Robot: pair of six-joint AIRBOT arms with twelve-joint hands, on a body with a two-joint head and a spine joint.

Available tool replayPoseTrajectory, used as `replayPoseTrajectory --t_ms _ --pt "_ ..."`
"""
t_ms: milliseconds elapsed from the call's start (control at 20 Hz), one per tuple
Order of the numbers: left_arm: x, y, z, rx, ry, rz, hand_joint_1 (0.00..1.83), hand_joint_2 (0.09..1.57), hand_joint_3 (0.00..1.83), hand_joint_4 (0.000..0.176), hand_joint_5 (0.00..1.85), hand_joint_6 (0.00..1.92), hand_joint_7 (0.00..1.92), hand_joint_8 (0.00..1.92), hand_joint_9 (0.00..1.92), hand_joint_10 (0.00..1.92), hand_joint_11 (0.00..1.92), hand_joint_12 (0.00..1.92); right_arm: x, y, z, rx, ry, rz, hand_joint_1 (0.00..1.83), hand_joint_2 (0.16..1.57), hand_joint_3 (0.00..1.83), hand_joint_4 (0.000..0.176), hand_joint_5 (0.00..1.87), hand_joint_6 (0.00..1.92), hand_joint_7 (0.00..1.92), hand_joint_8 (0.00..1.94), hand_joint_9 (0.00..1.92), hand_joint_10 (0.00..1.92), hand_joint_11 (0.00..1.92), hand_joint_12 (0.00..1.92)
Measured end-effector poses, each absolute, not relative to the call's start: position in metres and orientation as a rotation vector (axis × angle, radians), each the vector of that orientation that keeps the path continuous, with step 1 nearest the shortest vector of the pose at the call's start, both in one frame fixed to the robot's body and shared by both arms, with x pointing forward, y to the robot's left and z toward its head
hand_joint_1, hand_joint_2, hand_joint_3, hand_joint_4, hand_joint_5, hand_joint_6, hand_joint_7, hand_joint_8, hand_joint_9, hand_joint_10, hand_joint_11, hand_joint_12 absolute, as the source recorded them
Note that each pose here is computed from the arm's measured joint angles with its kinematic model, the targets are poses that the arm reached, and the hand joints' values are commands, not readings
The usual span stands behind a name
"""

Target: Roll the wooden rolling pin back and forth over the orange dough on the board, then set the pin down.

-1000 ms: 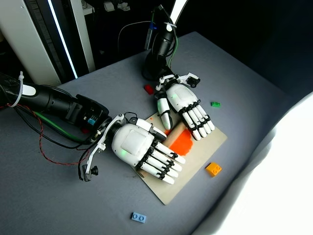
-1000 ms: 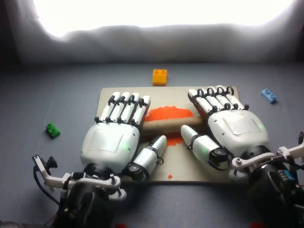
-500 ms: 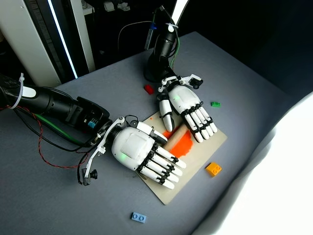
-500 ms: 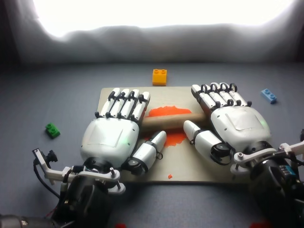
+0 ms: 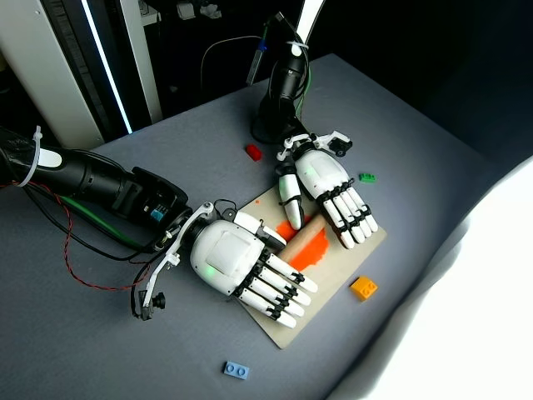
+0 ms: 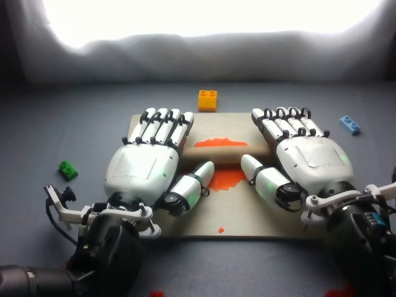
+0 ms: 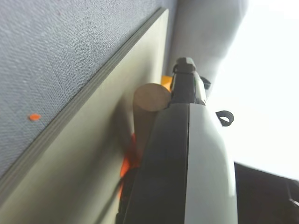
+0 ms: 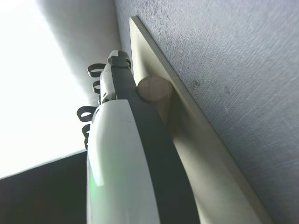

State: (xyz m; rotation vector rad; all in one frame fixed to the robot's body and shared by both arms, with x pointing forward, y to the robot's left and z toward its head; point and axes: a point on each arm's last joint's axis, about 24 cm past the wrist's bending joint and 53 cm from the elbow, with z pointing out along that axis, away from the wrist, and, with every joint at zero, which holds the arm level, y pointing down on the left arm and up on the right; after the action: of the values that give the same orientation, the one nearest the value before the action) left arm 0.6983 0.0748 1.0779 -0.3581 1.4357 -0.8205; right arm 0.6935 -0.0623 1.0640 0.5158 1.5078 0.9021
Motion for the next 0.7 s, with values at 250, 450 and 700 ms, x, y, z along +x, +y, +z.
replayPoseTrajectory --t_ms 250,450,700 --pt "0.701 0.075 1.078 -0.355 1.438 -0.824 0.0 1.47 0.0 0.0 0.04 0.0 0.04 0.0 0.0 0.0 0.0 0.0 0.695 -0.063 1.064 0.52 1.508 0.904 0.0 1.51 0.0 0.0 0.11 0.0 0.12 0.0 0.07 0.0 0.0 0.14" --pt "0.705 0.074 1.08 -0.362 1.437 -0.825 0.0 1.47 0.0 0.0 0.04 0.0 0.02 0.0 0.0 0.0 0.0 0.0 0.7 -0.065 1.065 0.525 1.505 0.903 0.0 1.51 0.0 0.0 0.11 0.0 0.12 0.0 0.06 0.0 0.0 0.13" --pt "0.711 0.072 1.082 -0.361 1.436 -0.826 0.0 1.47 0.0 0.0 0.03 0.0 0.01 0.0 0.0 0.0 0.0 0.0 0.704 -0.068 1.065 0.541 1.505 0.905 0.0 1.51 0.0 0.0 0.1 0.0 0.1 0.0 0.06 0.0 0.0 0.16"
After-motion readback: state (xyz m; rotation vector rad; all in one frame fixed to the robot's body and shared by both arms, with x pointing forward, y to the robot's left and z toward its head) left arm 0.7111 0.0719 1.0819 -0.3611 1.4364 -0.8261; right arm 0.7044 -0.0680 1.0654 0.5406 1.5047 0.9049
